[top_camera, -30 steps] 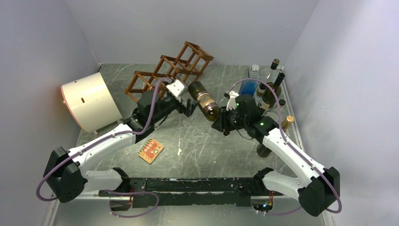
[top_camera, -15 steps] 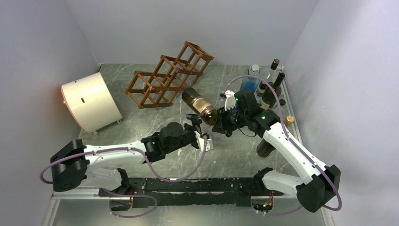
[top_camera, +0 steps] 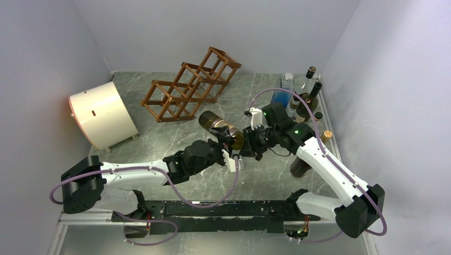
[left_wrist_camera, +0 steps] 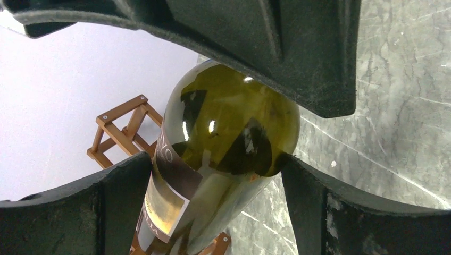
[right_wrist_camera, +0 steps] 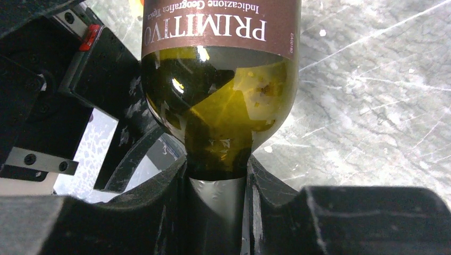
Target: Take the wine bottle off the wine rack
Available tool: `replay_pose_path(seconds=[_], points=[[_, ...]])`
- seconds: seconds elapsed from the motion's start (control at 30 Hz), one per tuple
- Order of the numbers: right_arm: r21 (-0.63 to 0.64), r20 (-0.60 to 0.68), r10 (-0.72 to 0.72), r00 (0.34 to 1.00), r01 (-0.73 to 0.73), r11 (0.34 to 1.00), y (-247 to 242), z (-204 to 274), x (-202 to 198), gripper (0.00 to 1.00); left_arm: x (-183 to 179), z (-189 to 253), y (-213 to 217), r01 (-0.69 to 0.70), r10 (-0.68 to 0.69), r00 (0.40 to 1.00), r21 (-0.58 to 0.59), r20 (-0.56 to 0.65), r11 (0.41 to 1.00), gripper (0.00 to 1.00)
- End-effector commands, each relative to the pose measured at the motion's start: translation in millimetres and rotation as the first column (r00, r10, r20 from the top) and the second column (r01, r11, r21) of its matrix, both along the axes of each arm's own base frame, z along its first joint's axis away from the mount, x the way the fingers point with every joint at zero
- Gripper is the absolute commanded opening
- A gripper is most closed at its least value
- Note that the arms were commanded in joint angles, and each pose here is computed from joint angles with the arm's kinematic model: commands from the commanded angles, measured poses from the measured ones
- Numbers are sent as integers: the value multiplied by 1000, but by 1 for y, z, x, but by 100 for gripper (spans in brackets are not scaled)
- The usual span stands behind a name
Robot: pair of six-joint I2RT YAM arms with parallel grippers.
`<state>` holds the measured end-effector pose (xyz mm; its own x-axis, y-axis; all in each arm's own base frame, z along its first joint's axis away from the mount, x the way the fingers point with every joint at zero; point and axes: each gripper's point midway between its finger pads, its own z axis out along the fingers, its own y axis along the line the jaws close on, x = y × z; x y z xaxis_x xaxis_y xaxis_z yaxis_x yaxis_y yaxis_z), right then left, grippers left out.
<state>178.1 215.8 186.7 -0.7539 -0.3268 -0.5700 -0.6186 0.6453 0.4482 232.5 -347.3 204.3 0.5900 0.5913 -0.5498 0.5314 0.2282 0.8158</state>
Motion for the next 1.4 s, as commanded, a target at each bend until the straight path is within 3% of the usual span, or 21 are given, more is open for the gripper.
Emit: replay_pose_path(seconds=[0.0, 0.53, 0.63, 0.73, 0.83, 0.87, 1.17, 1.27, 1.37], points=[[105, 62, 117, 991, -123, 987, 16, 36, -13, 0, -2, -6, -2, 10, -11, 999, 33, 39, 999, 94], [72, -5, 175, 985, -174, 982, 9, 30, -35, 0, -3, -22, -2, -31, 16, 993, 131, 113, 991, 97], [58, 13, 163, 987, -163, 985, 7, 31, -33, 0, -4, -20, -4, -33, 17, 993, 130, 118, 991, 65], [39, 30, 135, 990, -136, 990, 4, 31, -28, 12, -6, -18, -4, -33, 17, 992, 127, 127, 991, 47], [7, 38, 113, 993, -114, 993, -1, 28, -25, 33, -7, -15, -5, -37, 21, 991, 124, 130, 992, 15], [0, 45, 105, 993, -105, 994, -2, 28, -23, 39, -7, -14, -6, -39, 23, 991, 122, 130, 992, 10], [-50, 181, -39, 983, 49, 998, -17, 46, 5, 97, -7, -4, -10, -58, 55, 996, 49, 72, 997, 7], [-41, 258, -137, 956, 152, 988, -26, 63, 19, 100, -8, 1, -11, -60, 59, 997, 15, 44, 998, 7], [15, 356, -291, 888, 305, 952, -42, 90, 37, 100, -7, 8, -12, -68, 69, 998, -27, 7, 997, 7]])
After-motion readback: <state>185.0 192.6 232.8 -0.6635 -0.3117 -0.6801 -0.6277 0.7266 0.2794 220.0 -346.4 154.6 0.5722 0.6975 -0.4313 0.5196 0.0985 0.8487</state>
